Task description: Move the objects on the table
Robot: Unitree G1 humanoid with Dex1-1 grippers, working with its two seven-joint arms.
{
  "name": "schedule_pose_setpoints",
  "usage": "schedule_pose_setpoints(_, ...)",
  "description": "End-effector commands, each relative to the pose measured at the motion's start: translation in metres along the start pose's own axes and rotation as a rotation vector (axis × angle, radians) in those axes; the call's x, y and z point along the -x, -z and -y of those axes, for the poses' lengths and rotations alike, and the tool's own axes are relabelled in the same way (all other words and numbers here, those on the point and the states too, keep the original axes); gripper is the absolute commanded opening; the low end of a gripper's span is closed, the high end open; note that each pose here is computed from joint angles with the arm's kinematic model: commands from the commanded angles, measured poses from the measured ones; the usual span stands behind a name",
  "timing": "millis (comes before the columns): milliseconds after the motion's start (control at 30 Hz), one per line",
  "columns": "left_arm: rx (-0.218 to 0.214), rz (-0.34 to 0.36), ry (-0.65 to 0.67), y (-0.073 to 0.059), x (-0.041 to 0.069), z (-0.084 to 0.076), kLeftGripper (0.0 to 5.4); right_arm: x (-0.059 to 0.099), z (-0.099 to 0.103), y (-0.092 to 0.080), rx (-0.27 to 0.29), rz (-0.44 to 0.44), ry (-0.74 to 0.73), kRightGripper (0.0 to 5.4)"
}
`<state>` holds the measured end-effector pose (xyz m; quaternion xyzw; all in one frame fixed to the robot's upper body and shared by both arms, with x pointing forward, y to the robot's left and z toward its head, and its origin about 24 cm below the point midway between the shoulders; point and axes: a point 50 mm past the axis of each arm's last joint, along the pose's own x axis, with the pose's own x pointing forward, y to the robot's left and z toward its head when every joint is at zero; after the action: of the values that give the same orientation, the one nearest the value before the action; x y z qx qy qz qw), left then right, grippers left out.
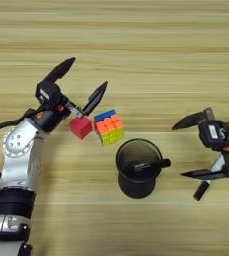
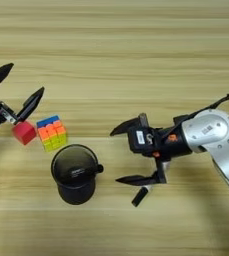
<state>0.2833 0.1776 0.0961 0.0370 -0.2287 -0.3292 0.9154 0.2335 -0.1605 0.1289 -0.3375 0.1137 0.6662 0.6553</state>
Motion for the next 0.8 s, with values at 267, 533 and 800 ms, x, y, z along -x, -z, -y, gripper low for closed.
schedule_pose_setpoints(267,-0.008,-0.004,0.008,0.000,-0.001,0.001,5.40,0.004,0.008,0.010,-0.054,0.057,0.163,5.39)
schedule_pose_setpoints(533,-0.011,-0.006,0.006,0.000,0.000,-0.001,5.40,0.021,0.009,0.016,-0.114,0.130,0.332,5.39)
schedule_pose_setpoints(800,-0.013,-0.006,0.008,0.000,-0.001,-0.003,5.40,0.023,-0.002,0.031,-0.199,0.146,0.385,5.39)
